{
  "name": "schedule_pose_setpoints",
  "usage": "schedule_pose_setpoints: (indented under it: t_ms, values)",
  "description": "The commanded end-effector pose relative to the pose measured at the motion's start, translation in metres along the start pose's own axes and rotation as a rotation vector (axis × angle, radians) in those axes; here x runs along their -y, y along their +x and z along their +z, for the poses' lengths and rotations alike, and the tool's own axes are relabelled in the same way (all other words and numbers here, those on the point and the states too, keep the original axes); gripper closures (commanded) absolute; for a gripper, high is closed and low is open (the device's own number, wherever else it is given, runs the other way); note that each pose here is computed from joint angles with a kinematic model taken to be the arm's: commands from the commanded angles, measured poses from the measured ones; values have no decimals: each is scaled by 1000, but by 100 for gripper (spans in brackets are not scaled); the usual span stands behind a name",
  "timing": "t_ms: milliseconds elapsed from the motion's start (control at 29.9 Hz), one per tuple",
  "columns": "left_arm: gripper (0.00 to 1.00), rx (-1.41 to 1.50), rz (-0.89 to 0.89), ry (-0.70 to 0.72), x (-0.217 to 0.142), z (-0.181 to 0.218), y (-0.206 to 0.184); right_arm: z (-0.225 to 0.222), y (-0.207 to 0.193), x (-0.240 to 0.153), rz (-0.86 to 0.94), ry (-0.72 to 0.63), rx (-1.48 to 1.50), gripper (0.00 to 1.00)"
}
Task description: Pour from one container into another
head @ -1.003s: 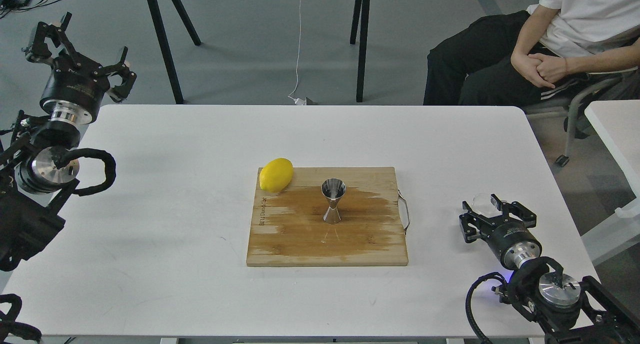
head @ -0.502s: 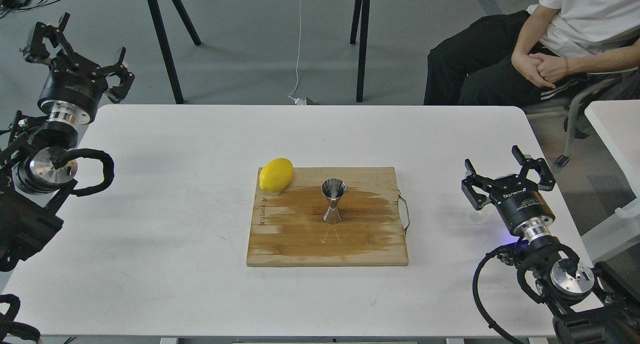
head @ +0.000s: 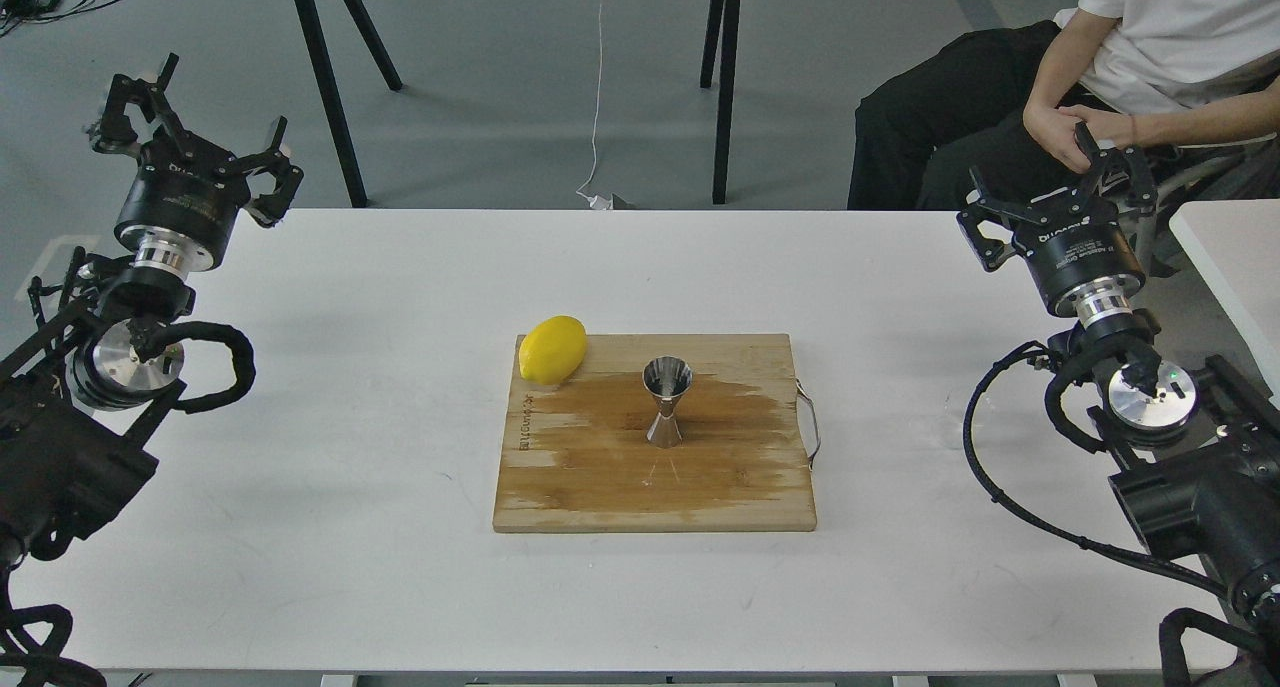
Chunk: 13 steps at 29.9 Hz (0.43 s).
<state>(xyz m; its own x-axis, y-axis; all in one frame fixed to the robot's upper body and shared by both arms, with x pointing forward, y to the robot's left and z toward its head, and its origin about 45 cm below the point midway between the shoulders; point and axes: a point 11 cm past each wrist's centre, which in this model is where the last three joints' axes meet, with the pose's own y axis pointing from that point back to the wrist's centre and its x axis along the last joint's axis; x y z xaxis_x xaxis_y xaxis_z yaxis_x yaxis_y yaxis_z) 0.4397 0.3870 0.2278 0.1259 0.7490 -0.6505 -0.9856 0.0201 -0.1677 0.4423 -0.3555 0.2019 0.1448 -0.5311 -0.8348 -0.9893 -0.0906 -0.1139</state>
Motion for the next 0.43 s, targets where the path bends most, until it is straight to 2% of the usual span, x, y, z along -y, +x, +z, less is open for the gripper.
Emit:
schedule_pose_setpoints:
  t_ms: [0, 401]
  values:
    - [0, -48, 13, 2, -7, -7, 5, 0, -8, 13, -5, 7, -10, 0]
    - [0, -41, 16, -1, -8, -4, 8, 7, -5, 11, 1, -14, -10, 0]
